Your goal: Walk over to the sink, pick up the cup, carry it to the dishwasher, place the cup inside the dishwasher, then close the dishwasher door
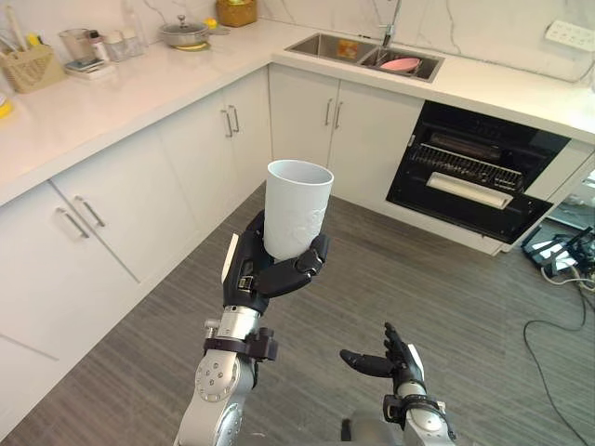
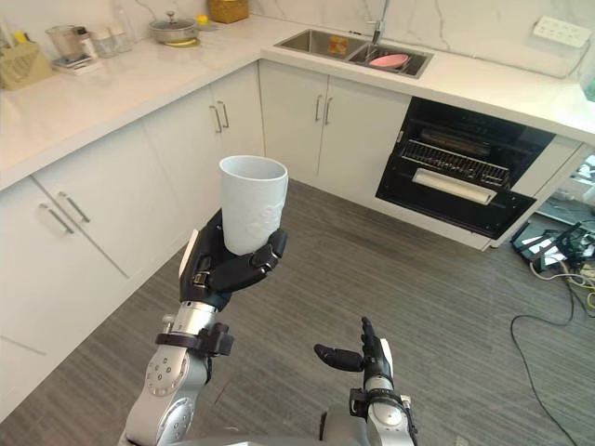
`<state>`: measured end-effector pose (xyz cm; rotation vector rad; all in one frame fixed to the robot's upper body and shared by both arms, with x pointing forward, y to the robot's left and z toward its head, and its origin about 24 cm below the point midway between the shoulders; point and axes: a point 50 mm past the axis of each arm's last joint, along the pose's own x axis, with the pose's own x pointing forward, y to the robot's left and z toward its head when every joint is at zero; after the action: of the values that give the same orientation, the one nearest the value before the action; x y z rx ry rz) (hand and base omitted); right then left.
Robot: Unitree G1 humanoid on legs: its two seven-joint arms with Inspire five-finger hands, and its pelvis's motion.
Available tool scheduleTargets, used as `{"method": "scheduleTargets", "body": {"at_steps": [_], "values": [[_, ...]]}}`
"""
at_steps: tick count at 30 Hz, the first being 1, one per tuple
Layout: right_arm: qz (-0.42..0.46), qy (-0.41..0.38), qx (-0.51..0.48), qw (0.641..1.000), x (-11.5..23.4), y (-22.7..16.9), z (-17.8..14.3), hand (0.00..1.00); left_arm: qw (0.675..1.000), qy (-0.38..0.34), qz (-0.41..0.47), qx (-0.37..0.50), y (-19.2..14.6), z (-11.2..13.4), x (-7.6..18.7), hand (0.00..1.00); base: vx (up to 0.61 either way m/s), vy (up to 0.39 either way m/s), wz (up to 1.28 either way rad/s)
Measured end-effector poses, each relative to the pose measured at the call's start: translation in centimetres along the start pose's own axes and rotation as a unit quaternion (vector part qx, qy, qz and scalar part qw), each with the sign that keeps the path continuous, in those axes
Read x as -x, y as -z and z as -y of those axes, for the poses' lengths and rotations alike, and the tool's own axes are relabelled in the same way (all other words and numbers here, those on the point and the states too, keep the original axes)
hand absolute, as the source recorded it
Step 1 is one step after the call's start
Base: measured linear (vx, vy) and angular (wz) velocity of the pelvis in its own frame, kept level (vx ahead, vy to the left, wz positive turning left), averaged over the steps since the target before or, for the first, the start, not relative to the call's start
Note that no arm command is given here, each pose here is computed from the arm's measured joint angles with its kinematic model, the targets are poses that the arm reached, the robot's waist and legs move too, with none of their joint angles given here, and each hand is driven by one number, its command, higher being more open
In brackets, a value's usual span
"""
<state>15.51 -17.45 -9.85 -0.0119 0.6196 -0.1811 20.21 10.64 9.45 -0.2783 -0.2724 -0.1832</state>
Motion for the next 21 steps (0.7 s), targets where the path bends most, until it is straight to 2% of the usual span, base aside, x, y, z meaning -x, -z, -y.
{"method": "scheduleTargets", "body": {"at_steps": [2,7,12,15,21], "values": [[-0.003,0.001,0.002,1.000,0.1,0.2,0.1,1.00,1.000,0.003,0.001,0.003,0.1,0.2,0.0,0.00,0.53,-0.130,0.39],[-0.008,0.012,0.026,1.000,0.3,0.4,1.7,1.00,0.998,-0.019,-0.056,0.024,2.8,0.5,0.0,0.00,0.60,-0.160,0.34],[0.015,0.012,0.028,0.999,0.3,-0.5,1.6,1.00,0.998,-0.030,-0.044,0.025,2.3,-0.1,0.3,0.00,0.41,-0.059,-0.31],[0.015,0.005,0.035,0.999,0.2,-0.5,1.4,1.00,0.997,-0.060,-0.049,0.015,2.4,-1.4,0.9,0.00,0.29,0.108,-0.67],[-0.001,0.014,0.056,0.998,-0.4,-0.2,2.5,1.00,0.996,-0.076,-0.051,0.011,2.4,-2.0,1.2,0.00,0.44,0.279,-0.53]]}}
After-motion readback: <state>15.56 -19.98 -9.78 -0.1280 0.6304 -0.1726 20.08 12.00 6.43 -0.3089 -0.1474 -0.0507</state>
